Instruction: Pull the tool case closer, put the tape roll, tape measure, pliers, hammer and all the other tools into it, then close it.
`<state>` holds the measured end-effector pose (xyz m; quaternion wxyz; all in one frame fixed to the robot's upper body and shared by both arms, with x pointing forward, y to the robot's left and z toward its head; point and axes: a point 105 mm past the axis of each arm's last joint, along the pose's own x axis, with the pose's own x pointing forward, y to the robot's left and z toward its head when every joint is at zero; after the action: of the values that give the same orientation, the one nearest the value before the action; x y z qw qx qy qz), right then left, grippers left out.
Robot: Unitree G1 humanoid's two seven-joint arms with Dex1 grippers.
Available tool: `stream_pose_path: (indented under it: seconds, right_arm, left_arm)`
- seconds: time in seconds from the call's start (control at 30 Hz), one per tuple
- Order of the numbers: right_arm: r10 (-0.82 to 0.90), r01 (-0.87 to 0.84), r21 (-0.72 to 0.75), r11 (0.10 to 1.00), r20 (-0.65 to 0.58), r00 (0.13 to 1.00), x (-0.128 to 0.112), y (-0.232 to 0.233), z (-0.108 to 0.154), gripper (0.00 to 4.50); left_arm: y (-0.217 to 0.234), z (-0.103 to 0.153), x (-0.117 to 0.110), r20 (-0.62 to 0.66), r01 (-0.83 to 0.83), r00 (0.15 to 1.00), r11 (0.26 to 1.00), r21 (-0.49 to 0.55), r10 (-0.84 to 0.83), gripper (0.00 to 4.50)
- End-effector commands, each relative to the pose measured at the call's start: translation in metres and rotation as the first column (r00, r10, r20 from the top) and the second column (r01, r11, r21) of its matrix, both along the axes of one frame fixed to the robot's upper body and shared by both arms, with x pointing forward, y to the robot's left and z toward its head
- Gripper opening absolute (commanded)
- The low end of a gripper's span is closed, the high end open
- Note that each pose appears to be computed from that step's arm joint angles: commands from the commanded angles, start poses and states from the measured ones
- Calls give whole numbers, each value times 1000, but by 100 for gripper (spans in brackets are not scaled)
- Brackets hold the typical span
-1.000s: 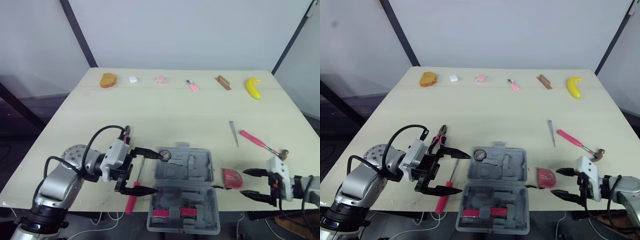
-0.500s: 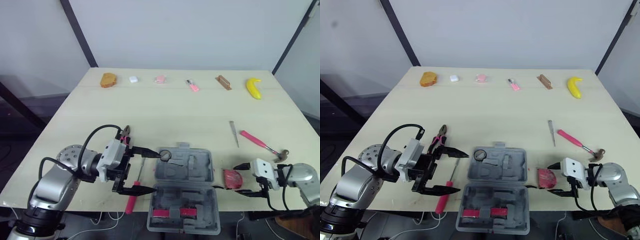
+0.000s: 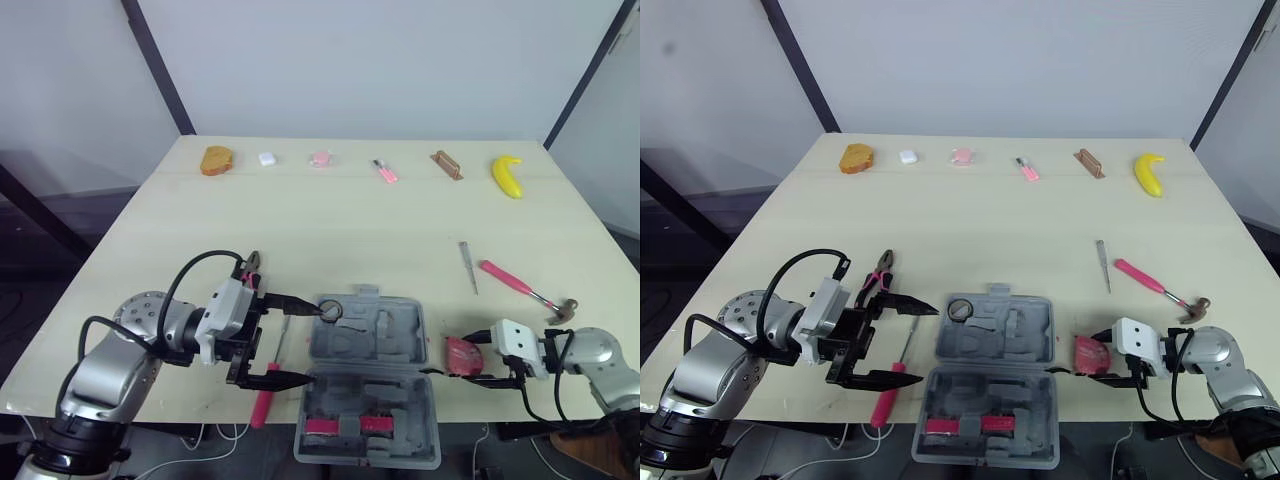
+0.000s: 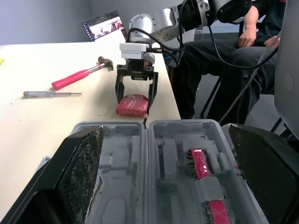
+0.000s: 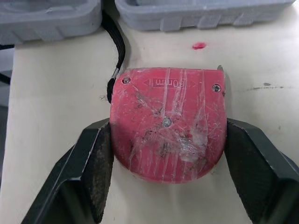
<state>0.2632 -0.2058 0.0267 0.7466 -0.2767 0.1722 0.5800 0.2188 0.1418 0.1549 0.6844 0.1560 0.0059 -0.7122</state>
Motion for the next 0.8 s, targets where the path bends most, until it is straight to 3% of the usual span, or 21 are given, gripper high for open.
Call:
stream_pose_path:
  seconds: [0.03, 0.3, 0.6, 0.8]
  right_arm:
    - [-6, 7, -2, 1000, 31, 1000, 0, -3, 13, 291]
    - [-3, 1, -59, 998, -35, 999, -10, -9, 45, 291]
    - [15, -19, -119, 993, -32, 999, -4, 19, 107, 291]
    - [38, -49, -252, 967, -49, 998, 4, 44, 114, 291]
  left_arm:
    - [-1, 4, -2, 33, 11, 999, 1000, -8, -10, 450]
    - [0, 5, -3, 24, -16, 1000, 999, -35, 16, 450]
    - [9, 5, 3, 30, -122, 992, 989, -80, 125, 450]
    - [12, 7, 8, 40, -204, 977, 969, -140, 211, 450]
